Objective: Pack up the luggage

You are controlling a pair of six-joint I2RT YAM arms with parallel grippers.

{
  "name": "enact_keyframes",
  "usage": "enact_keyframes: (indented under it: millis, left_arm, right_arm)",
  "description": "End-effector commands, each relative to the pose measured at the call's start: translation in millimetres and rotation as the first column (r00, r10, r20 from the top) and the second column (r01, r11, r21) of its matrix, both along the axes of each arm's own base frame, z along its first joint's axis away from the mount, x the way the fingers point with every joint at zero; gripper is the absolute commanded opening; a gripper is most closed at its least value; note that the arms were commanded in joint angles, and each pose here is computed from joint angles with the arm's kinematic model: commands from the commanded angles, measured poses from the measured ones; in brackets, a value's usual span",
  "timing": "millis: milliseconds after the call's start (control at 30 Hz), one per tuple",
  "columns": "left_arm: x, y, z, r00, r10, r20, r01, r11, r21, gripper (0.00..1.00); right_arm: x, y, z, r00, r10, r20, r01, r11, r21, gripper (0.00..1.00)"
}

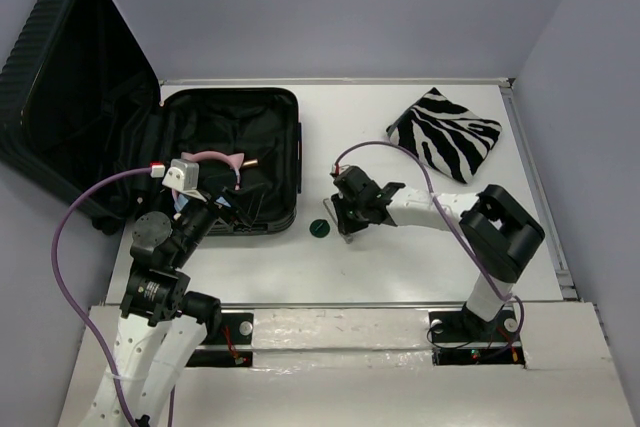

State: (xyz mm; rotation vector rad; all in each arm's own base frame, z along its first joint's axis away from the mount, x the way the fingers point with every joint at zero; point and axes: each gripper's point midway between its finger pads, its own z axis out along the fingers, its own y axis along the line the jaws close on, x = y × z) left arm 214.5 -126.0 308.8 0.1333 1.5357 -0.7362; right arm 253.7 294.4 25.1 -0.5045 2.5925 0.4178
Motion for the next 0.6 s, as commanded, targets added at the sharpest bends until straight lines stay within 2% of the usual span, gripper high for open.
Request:
enact_keyframes:
  millis: [0,200,333,467,500,567]
  left_arm:
    - [-1,0,24,0.997,-0.005,0.076,0.006,1.000,-0.009,0.99]
    - [-2,0,25,0.997,-0.007,0.079,0.008,1.000,-0.010,0.99]
    - [-2,0,25,0.997,-0.005,0.078,0.006,1.000,-0.011,0.99]
    - [-1,0,25,0.997,-0.007,0.078,0.008,1.000,-0.011,0.99]
    - [0,0,25,0.997,-0.005,0.075,0.006,1.000,-0.010,0.99]
    - [0,0,24,0.997,-0.005,0.074,0.006,1.000,-0.009,0.99]
  right_arm:
    - [10,0,4,0.999,-0.026,0.040,0.027,0.999,-0.034,0.19]
    - [30,3,45,0.986,-0.063,0.152,0.062,0.998,0.006,0.11]
    - [40,17,88,0.974,-0.053,0.222,0.034,0.996,0.088,0.11]
    - [57,54,137,0.958,-0.020,0.285,-0.043,0.976,0.213,0.11]
    - [61,79,168,0.951,0.004,0.311,-0.097,0.954,0.285,0.11]
    - [71,112,178,0.946,0.027,0.324,-0.144,0.928,0.344,0.11]
